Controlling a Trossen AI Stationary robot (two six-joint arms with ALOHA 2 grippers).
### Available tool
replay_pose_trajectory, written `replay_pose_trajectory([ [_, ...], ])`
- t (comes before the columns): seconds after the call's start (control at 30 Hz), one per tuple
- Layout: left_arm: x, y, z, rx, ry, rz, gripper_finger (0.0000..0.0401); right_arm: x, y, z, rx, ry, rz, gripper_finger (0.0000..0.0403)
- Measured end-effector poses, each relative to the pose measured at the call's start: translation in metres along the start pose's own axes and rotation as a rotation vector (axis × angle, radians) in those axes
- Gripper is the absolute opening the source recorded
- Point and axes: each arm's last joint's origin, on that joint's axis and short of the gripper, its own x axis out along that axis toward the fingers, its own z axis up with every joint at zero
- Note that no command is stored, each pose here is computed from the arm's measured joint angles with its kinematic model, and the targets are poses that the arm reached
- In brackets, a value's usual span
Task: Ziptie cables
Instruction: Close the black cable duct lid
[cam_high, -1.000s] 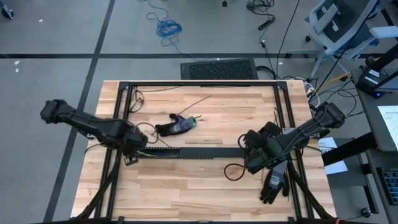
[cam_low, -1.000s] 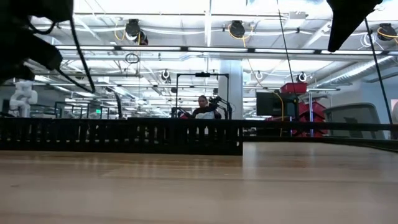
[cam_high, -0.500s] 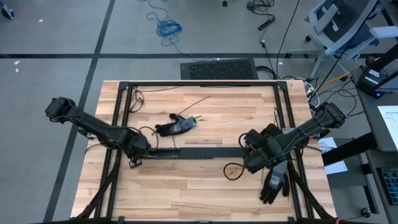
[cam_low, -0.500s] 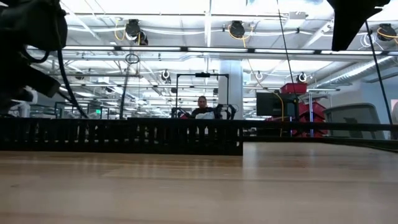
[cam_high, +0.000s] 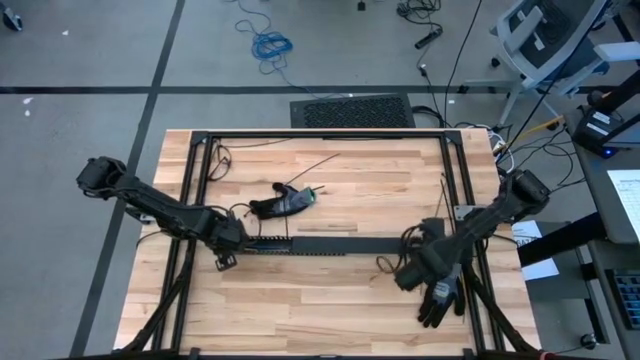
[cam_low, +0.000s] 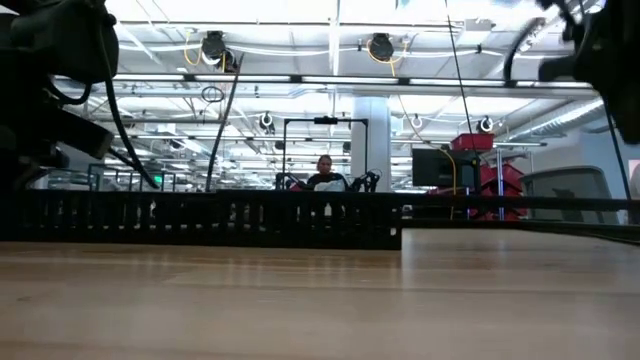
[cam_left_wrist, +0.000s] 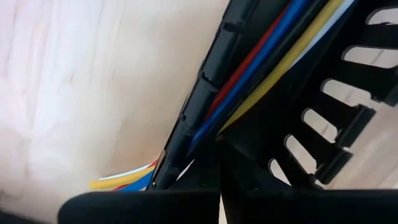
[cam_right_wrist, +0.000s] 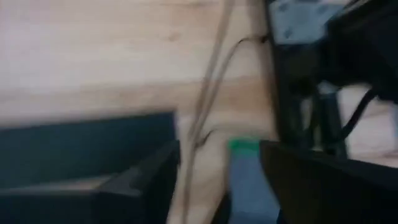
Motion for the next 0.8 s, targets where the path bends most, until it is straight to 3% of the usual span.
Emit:
replay_pose_trajectory([
  [0.07, 0.000, -0.001, 0.001, 0.001, -0.013, -0.013, 0.0000, 0.017, -0.001, -0.003, 0.011, 0.006, -0.079, 0.0148],
  [0.13, 0.000, -0.001, 0.001, 0.001, -0.014, -0.015, 0.0000, 0.027, -0.001, -0.005, 0.020, 0.062, -0.138, 0.0054],
  [0.2, 0.000, -0.002, 0.001, 0.003, -0.012, -0.016, 0.0000, 0.031, -0.001, 0.001, 0.037, 0.083, -0.155, 0.0019],
  [0.33, -0.001, -0.003, 0.000, 0.032, -0.014, -0.028, 0.0000, 0.033, -0.001, 0.019, 0.116, 0.140, -0.216, 0.0003],
  [0.57, -0.001, -0.004, -0.001, 0.061, -0.029, -0.027, 0.0000, 0.058, -0.009, 0.042, 0.204, 0.224, -0.096, 0.0000],
  [0.67, -0.001, -0.005, 0.000, 0.057, -0.040, -0.028, 0.0000, 0.076, -0.006, 0.041, 0.242, 0.301, 0.025, 0.0000],
  [0.8, -0.001, -0.005, 0.000, 0.055, -0.044, -0.024, 0.0000, 0.094, -0.010, 0.043, 0.267, 0.321, 0.040, 0.0000],
])
